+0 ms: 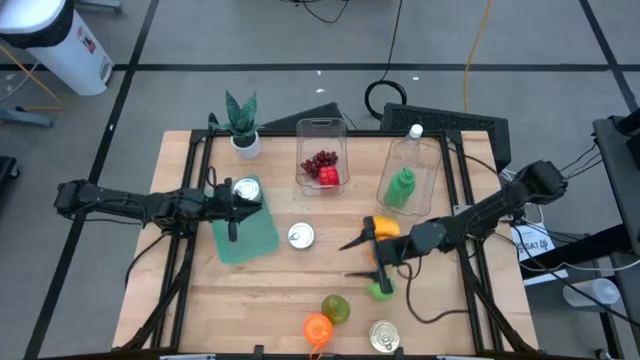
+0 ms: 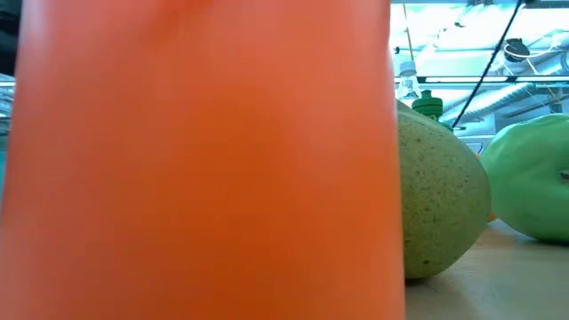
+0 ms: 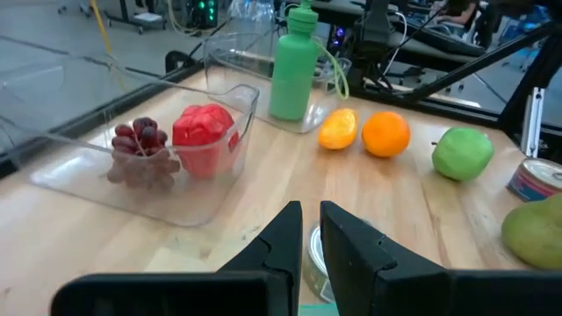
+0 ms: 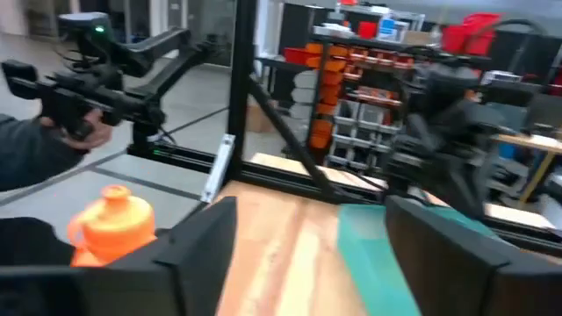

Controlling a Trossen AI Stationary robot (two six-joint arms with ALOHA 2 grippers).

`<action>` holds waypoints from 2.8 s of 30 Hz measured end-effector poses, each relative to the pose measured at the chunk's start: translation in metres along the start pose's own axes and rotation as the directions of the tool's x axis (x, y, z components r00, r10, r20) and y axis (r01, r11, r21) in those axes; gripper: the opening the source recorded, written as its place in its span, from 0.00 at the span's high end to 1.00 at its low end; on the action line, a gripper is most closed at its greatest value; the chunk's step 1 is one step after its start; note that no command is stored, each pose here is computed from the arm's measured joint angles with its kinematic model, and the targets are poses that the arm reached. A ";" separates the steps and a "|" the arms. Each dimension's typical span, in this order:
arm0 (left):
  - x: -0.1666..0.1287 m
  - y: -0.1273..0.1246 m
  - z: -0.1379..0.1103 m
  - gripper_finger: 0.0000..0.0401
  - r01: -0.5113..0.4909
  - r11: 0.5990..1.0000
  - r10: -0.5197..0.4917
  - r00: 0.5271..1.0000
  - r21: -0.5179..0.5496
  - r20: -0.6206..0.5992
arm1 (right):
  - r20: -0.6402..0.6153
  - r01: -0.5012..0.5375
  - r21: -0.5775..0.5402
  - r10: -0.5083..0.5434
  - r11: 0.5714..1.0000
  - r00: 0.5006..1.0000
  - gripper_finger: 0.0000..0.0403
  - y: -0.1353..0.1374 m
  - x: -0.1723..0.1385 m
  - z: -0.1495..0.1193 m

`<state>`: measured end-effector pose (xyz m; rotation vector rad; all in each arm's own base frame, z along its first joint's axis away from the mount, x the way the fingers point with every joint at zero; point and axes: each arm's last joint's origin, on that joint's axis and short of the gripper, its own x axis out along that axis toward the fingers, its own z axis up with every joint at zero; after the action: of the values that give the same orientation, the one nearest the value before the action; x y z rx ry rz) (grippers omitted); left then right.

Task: Pick & Place Food Item
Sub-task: Put the orange water bottle into the right transparent bin

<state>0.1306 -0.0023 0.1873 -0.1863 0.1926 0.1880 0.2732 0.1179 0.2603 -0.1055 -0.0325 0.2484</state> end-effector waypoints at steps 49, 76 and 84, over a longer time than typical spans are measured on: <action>0.005 -0.002 -0.003 0.87 0.030 0.999 -0.029 0.999 0.035 -0.032 | -0.116 -0.066 0.213 0.093 0.975 0.989 0.01 0.111 0.095 -0.041; 0.005 -0.003 -0.002 0.87 0.075 0.997 -0.074 0.997 0.026 -0.033 | -0.076 -0.095 0.181 0.111 0.979 0.991 0.02 0.114 0.103 -0.060; 0.005 -0.003 -0.002 0.87 0.074 0.997 -0.073 0.997 0.027 -0.033 | -0.090 -0.077 0.203 0.097 0.976 0.991 0.09 0.108 0.105 -0.062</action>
<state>0.1357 -0.0048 0.1847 -0.1682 0.2196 0.1094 0.3513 0.2419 0.1886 0.0807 0.0967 0.3323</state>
